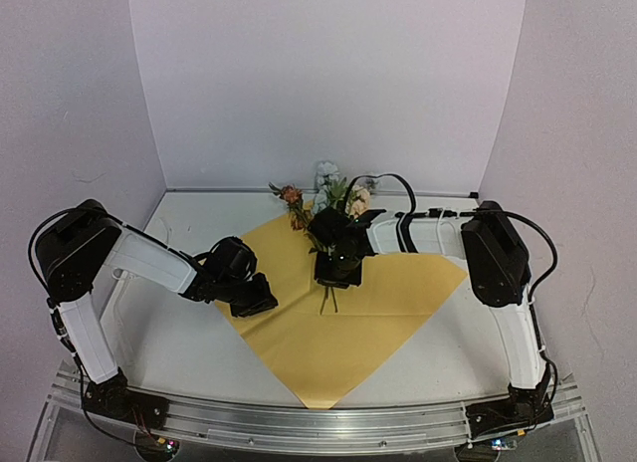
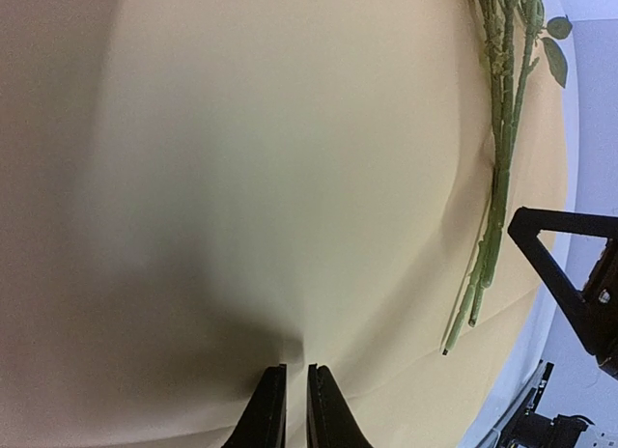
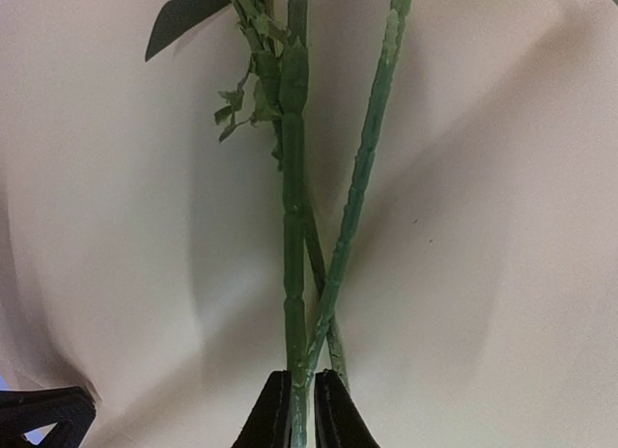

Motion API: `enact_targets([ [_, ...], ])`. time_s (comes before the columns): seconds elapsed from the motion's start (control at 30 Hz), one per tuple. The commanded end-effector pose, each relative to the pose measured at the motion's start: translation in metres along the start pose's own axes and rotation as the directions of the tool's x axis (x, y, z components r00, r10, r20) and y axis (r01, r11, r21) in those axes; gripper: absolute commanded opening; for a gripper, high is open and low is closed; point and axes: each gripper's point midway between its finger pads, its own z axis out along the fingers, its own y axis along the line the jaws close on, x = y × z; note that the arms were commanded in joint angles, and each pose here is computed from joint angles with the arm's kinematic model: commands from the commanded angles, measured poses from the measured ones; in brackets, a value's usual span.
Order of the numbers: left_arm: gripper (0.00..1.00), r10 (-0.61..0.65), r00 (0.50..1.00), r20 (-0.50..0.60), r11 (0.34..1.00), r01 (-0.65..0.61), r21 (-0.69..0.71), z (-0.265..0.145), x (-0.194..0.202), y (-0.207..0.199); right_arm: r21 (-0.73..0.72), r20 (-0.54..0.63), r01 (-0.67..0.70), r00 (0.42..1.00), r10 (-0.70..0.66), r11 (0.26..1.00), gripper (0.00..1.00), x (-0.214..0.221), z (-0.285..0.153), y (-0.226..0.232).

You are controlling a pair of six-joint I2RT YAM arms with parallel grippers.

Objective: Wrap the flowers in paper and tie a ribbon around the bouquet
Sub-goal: Adjust the fake flower on the flattened wrapping paper.

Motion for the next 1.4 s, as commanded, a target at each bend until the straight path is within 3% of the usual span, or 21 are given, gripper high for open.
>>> enact_targets([
  [0.0,0.11,-0.037,0.999,-0.038,0.994,0.033,-0.108,0.005,0.009,0.030,0.008,0.001,0.013,1.000,-0.013,1.000,0.15,-0.001,0.003,0.004],
  [1.03,0.11,-0.043,0.998,-0.043,0.994,0.039,-0.103,0.008,0.009,0.031,0.064,-0.035,0.042,0.999,-0.040,0.997,0.15,0.015,0.018,0.003],
  [1.37,0.11,-0.050,0.998,-0.045,0.993,0.045,-0.106,0.008,0.010,0.034,0.032,0.011,0.050,0.999,-0.050,0.998,0.12,-0.001,-0.009,0.012],
])
